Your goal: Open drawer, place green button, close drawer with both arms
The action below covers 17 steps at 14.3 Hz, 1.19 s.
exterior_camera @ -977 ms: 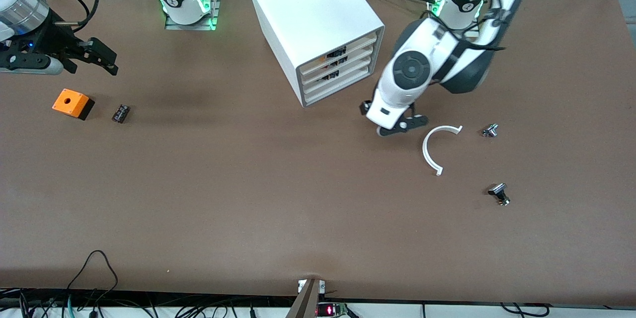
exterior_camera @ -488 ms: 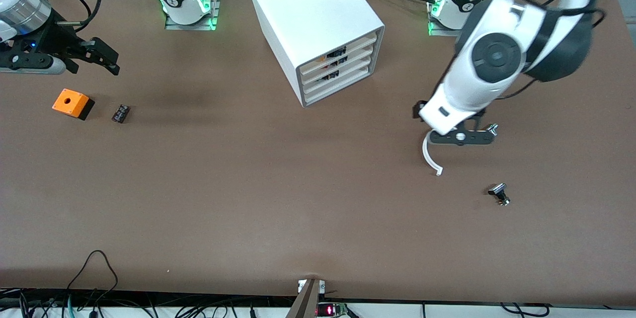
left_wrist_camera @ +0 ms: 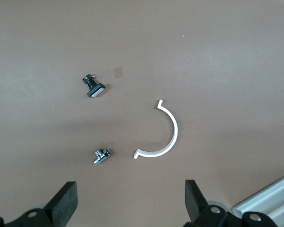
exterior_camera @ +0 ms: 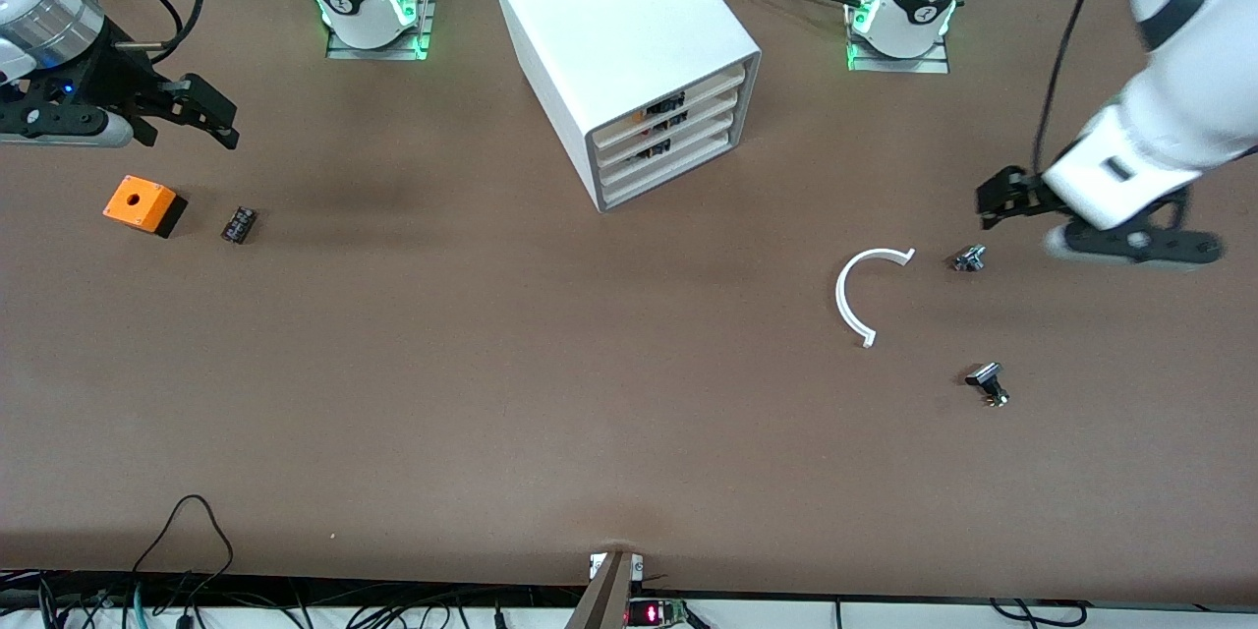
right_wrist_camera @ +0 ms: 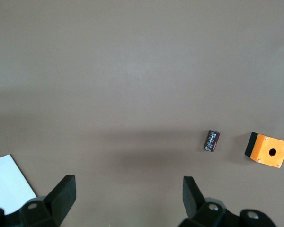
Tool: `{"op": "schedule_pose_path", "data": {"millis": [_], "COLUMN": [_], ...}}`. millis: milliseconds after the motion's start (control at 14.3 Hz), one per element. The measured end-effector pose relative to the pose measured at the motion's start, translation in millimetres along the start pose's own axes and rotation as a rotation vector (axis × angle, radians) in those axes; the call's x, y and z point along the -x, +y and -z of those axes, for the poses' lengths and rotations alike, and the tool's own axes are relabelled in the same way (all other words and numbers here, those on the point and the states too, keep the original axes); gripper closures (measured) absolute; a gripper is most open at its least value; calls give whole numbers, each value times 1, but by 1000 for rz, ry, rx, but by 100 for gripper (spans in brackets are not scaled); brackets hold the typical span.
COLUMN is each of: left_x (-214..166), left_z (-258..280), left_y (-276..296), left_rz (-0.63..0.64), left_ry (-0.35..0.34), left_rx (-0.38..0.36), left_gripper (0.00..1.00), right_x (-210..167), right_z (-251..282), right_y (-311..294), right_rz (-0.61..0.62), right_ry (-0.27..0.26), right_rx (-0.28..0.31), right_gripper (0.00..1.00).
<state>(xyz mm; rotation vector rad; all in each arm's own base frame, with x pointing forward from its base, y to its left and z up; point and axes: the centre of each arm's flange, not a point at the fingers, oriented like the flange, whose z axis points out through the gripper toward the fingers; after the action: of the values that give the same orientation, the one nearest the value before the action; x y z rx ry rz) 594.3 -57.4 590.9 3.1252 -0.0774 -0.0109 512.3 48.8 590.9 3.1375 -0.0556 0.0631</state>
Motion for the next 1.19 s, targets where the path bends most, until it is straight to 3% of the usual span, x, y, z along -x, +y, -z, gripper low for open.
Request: {"op": "schedule_pose_path", "data": {"millis": [349, 837, 1186], "left_x": [25, 45, 48], "left_z": [8, -7, -5], "left_y": [-41, -53, -53], "left_rz": [23, 21, 21], "left_ry": [62, -8, -12], "left_rx": [5, -27, -29], "left_gripper": [0, 0, 0], "right_x": [-1, -2, -2], "right_z": [0, 0, 0], "right_y": [0, 0, 0], "right_rz": [-1, -1, -1], "right_ry": [3, 3, 3], "right_rx": [0, 0, 0], "right_gripper": [0, 0, 0]}}
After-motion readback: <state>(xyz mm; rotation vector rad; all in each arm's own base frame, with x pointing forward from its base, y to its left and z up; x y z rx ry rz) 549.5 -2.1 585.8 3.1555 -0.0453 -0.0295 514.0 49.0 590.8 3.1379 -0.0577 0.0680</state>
